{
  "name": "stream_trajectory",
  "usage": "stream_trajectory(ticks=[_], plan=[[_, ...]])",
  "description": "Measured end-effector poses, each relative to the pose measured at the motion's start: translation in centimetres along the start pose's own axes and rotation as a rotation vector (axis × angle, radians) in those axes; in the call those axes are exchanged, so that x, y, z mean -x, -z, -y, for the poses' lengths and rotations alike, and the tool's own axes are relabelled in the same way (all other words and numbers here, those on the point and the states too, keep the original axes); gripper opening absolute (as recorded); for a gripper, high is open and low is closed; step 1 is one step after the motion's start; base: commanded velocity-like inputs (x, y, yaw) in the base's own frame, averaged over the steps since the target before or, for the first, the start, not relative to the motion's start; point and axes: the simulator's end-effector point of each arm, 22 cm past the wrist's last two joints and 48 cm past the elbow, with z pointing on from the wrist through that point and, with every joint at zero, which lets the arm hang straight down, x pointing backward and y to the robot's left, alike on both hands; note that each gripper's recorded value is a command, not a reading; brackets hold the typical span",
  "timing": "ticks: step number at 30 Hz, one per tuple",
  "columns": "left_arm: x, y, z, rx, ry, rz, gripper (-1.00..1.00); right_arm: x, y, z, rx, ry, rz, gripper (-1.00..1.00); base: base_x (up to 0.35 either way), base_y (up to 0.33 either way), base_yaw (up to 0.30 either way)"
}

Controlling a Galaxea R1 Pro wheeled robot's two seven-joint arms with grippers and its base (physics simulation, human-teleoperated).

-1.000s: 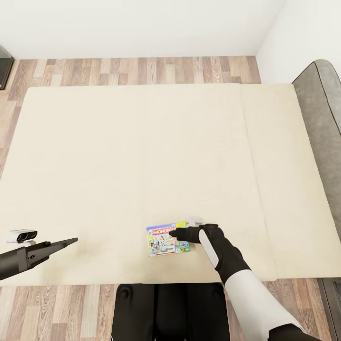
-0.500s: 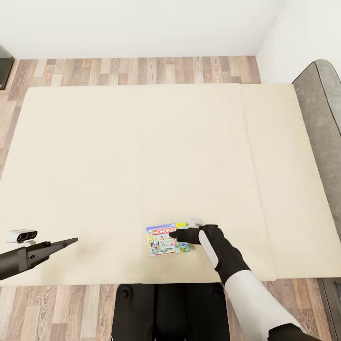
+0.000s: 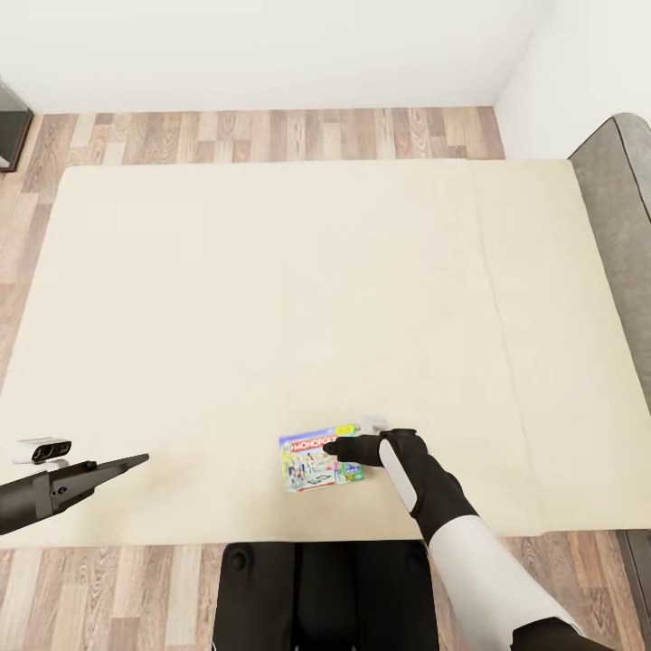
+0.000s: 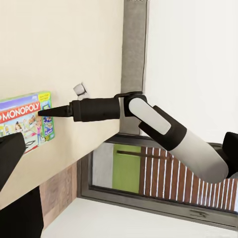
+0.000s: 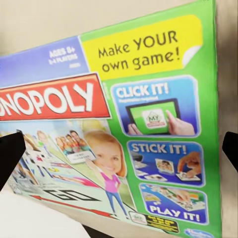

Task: Put all the toys in the child's room - the three board games (two on the bed and one on the table), the two jigsaw puzzles on the table, and the tennis ball on the table - inside the toy box on the table in the child's room.

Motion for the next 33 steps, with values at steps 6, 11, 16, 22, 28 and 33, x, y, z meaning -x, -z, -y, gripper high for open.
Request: stream_trajectory(ticks=[6, 11, 16, 22, 28, 33], plan=[[0.0, 0.0, 0.0, 0.0, 0.0, 0.0, 1.0, 0.0, 0.0, 0.0, 0.0, 0.0, 0.0, 1.0, 0.0, 0.073, 0.0], [0.0, 0.0, 0.0, 0.0, 0.0, 0.0, 1.0, 0.01, 0.0, 0.01, 0.0, -0.001, 0.0, 1.0, 0.0, 0.012, 0.0], [0.0, 0.0, 0.0, 0.0, 0.0, 0.0, 1.0, 0.01, 0.01, 0.01, -0.001, -0.001, 0.0, 1.0, 0.0, 0.002, 0.0], [0.0, 0.0, 0.0, 0.0, 0.0, 0.0, 1.0, 0.0, 0.0, 0.02, -0.001, 0.0, 0.0, 1.0, 0.0, 0.05, 0.0], [0.0, 0.0, -0.01, 0.0, 0.0, 0.0, 1.0, 0.02, 0.01, -0.01, 0.0, -0.001, 0.001, 1.0, 0.0, 0.141, 0.0], [0.0, 0.0, -0.01, 0.0, 0.0, 0.0, 1.0, 0.0, 0.0, 0.0, 0.0, -0.001, 0.0, 1.0, 0.0, 0.16, 0.0]])
